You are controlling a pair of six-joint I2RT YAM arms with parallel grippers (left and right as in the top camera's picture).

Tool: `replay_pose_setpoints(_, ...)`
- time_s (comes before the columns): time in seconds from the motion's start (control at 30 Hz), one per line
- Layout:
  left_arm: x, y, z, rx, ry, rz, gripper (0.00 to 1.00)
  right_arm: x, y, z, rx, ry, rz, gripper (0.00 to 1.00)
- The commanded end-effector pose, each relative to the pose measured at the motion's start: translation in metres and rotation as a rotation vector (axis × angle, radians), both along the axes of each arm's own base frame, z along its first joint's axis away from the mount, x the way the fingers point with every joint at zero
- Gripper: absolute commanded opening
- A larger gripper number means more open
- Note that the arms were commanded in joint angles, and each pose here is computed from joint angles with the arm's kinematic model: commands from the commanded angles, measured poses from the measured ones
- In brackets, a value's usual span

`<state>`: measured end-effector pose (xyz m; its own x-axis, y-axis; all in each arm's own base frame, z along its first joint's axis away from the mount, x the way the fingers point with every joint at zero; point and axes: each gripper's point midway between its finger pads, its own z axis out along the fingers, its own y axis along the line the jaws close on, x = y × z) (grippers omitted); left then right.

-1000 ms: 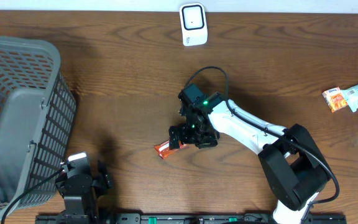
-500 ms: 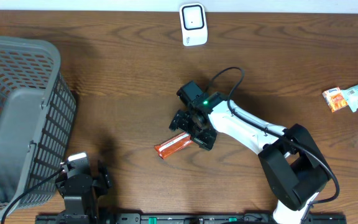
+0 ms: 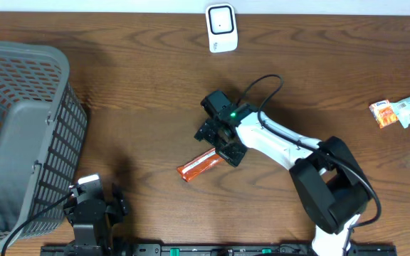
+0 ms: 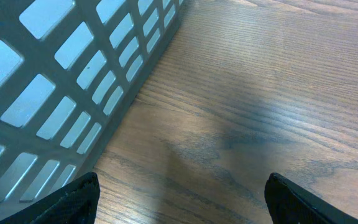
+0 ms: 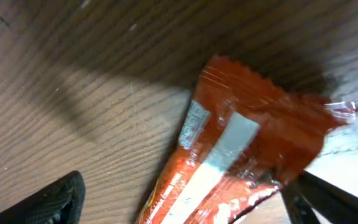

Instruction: Scan the item barcode

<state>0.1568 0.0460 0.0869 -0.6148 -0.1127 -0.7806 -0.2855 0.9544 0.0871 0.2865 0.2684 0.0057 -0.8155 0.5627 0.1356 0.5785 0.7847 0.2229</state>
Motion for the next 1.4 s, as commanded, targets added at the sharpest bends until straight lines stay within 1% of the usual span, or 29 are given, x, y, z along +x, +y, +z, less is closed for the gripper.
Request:
replay_pose_setpoints(0.0,-0.005,0.001,-0.009,0.002,0.036,0.008,0.85,-0.015,-0.010,-0.034,-0.045,0.106,-0.017,0.63)
replay_pose_setpoints(0.07,-0.005,0.001,-0.009,0.002,0.036,0.008,0.85,-0.018,-0.014,-0.034,-0.066,0.118,-0.019,0.25)
replay_pose_setpoints(0.13,-0.005,0.001,-0.009,0.002,0.035,0.009,0.85,-0.016,-0.017,-0.032,-0.072,0.105,-0.007,0.04)
replay_pose_setpoints(0.17,-0.005,0.001,-0.009,0.002,0.035,0.009,0.85,-0.015,-0.018,-0.030,-0.074,0.101,-0.007,0.02)
replay_pose_setpoints(0.3,-0.005,0.001,-0.009,0.002,0.035,0.008,0.85,-0.005,-0.017,-0.016,-0.044,0.035,0.057,0.01)
replay_pose_setpoints(0.43,-0.005,0.001,-0.009,0.002,0.035,0.009,0.85,0.008,-0.012,0.017,0.010,-0.079,0.151,0.02)
replay_pose_setpoints(0.6,-0.005,0.001,-0.009,0.002,0.035,0.009,0.85,0.029,-0.004,0.086,0.085,-0.334,0.301,0.01)
replay_pose_setpoints(0.67,-0.005,0.001,-0.009,0.002,0.035,0.009,0.85,0.031,-0.003,0.110,0.113,-0.399,0.313,0.02)
replay_pose_setpoints(0.77,-0.005,0.001,-0.009,0.002,0.035,0.009,0.85,0.024,-0.002,0.146,0.160,-0.466,0.315,0.02)
replay_pose_setpoints(0.87,-0.005,0.001,-0.009,0.002,0.035,0.009,0.85,0.012,-0.011,0.173,0.186,-0.489,0.284,0.01)
replay_pose_setpoints(0.97,-0.005,0.001,-0.009,0.002,0.036,0.009,0.85,0.002,-0.025,0.191,0.187,-0.491,0.224,0.01)
replay_pose_setpoints(1.03,-0.005,0.001,-0.009,0.002,0.035,0.009,0.85,-0.003,-0.034,0.201,0.186,-0.505,0.214,0.01)
replay_pose_setpoints(1.17,-0.005,0.001,-0.009,0.002,0.036,0.008,0.85,-0.013,-0.042,0.213,0.191,-0.521,0.210,0.01)
replay_pose_setpoints(1.37,-0.005,0.001,-0.009,0.002,0.036,0.008,0.85,-0.016,-0.043,0.220,0.200,-0.541,0.230,0.01)
